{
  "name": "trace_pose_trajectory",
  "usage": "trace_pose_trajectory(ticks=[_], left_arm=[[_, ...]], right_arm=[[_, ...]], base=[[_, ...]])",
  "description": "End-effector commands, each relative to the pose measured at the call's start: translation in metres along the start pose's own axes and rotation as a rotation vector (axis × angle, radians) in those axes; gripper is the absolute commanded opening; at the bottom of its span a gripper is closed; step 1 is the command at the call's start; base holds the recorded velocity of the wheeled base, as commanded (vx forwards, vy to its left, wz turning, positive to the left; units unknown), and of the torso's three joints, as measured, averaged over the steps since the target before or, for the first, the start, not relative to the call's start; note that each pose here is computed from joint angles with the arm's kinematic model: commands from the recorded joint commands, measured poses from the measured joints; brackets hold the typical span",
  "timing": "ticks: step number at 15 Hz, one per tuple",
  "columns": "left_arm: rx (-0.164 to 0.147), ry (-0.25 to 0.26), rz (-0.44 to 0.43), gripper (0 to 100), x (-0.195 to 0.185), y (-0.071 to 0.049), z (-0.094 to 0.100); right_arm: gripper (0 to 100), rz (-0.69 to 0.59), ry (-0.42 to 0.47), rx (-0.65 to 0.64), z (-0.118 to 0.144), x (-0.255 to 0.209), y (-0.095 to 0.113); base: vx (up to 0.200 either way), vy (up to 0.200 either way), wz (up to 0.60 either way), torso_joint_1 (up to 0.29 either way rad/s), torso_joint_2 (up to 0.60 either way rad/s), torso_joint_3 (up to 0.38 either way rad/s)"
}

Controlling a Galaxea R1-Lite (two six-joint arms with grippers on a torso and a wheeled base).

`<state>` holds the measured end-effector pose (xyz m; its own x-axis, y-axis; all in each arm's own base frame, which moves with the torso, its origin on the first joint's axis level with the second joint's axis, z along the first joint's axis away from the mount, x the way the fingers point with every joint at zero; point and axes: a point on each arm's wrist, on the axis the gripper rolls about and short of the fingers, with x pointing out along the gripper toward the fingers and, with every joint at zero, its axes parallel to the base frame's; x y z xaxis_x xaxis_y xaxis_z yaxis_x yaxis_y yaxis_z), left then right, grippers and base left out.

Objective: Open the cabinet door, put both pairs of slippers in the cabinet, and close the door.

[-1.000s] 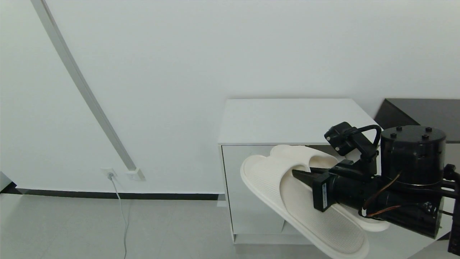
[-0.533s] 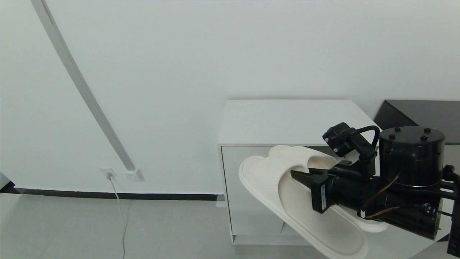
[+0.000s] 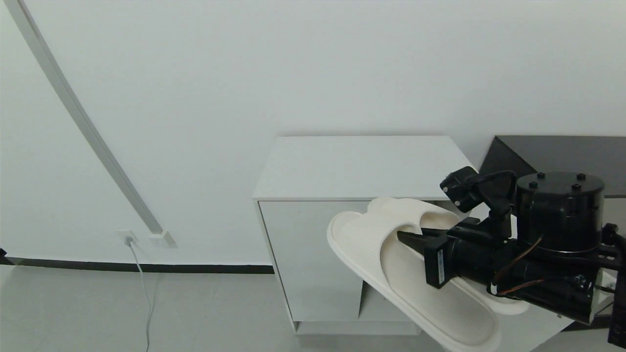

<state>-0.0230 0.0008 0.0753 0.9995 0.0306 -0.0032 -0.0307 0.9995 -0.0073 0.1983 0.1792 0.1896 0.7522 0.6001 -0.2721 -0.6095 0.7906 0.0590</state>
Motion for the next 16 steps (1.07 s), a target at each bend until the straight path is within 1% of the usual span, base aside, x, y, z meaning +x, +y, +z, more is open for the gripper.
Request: trace_pose_trajectory(ticks=[1,8,16], left_arm=[[0.000,0.001,0.000,0,0.0001,0.0000,0.0000],[0.000,0.000,0.000,0,0.0001,0.0000,0.0001],[-0.002,0.000,0.000,0,0.0001,0.0000,0.0001]], right_arm=[[0,0.003,0.011,-0.001,-0.0032,0.0005,0.0004],[0,0.003,0.022,0.000,-0.0072,-0.0006,0.0000],[0,0.001,0.017,-0.004,-0.0083,-0.0004,-0.0005]], base=[[0.000,-0.200,0.00,-0.002,0.00,0.007],[0.000,-0.200,0.00,0.002,0.00,0.002],[0.000,0.000,0.00,0.000,0.00,0.000]])
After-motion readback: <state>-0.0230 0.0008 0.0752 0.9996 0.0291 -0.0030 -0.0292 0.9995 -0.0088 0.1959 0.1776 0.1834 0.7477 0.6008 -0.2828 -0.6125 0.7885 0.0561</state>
